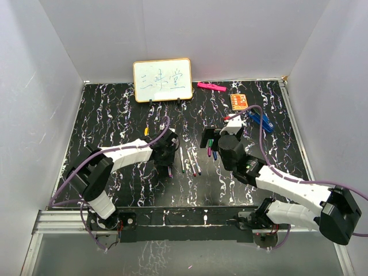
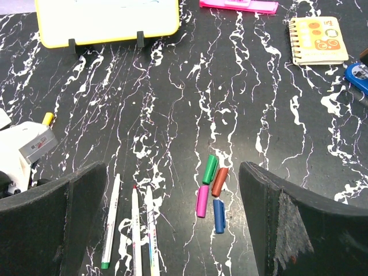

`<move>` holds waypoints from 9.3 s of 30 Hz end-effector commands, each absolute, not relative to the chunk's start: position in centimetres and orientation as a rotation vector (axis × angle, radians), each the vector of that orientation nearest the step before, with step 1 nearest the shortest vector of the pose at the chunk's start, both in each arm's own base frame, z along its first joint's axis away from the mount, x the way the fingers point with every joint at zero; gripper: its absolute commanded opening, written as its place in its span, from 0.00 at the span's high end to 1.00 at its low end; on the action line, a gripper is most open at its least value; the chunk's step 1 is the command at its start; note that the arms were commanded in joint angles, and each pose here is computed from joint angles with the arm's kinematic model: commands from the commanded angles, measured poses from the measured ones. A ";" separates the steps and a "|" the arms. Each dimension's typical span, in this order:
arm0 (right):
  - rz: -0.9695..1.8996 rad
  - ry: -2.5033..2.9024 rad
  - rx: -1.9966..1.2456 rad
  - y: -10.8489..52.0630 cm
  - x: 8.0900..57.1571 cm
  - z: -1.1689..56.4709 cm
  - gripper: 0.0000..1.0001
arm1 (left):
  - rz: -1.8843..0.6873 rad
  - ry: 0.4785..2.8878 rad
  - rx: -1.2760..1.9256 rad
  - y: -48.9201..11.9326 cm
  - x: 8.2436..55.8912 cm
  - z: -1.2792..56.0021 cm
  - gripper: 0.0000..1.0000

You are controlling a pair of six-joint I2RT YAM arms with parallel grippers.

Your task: Insert the pens into the pen caps

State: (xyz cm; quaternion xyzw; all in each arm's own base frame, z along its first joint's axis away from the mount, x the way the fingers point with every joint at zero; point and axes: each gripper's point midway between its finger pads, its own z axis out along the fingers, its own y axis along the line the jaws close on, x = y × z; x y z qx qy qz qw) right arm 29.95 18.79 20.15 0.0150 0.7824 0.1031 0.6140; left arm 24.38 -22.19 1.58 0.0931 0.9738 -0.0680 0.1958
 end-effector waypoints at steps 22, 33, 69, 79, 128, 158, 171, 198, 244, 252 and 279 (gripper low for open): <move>0.317 1.813 0.086 19.1 29.8 19.9 0.02 | 0.114 2.902 0.439 -18.5 21.9 -1.0 0.70; 0.321 1.835 0.107 19.0 29.7 20.0 0.02 | 0.021 2.974 0.421 -18.3 19.2 -1.3 0.76; 0.092 2.145 0.088 19.8 31.7 11.4 0.61 | -0.420 2.822 0.490 -21.3 17.6 4.0 1.00; 0.132 2.218 0.085 20.2 32.5 9.7 0.61 | -0.478 2.768 0.454 -21.6 17.7 4.9 1.00; 0.050 2.327 0.055 20.4 33.8 4.4 0.71 | -0.447 2.744 0.393 -21.1 18.1 4.0 1.00; -0.007 2.499 0.014 19.4 30.7 1.2 1.00 | -0.420 2.752 0.404 -21.2 18.6 3.7 1.00; 0.048 2.434 -0.013 20.5 32.0 5.1 1.00 | -0.461 2.683 0.401 -22.4 20.1 5.1 1.00; 0.903 1.660 -0.113 28.0 30.2 25.0 1.00 | -1.163 2.068 0.472 -31.6 20.7 16.8 1.00; 0.937 1.620 -0.098 28.9 29.6 25.9 1.00 | -1.103 1.969 0.339 -30.0 21.6 18.4 1.00; 0.947 1.612 -0.090 29.2 29.6 26.2 1.00 | -1.107 1.980 0.346 -30.1 21.6 18.2 1.00; 0.937 1.584 -0.081 29.4 30.1 27.2 1.00 | -1.116 2.014 0.346 -29.6 20.7 16.8 1.00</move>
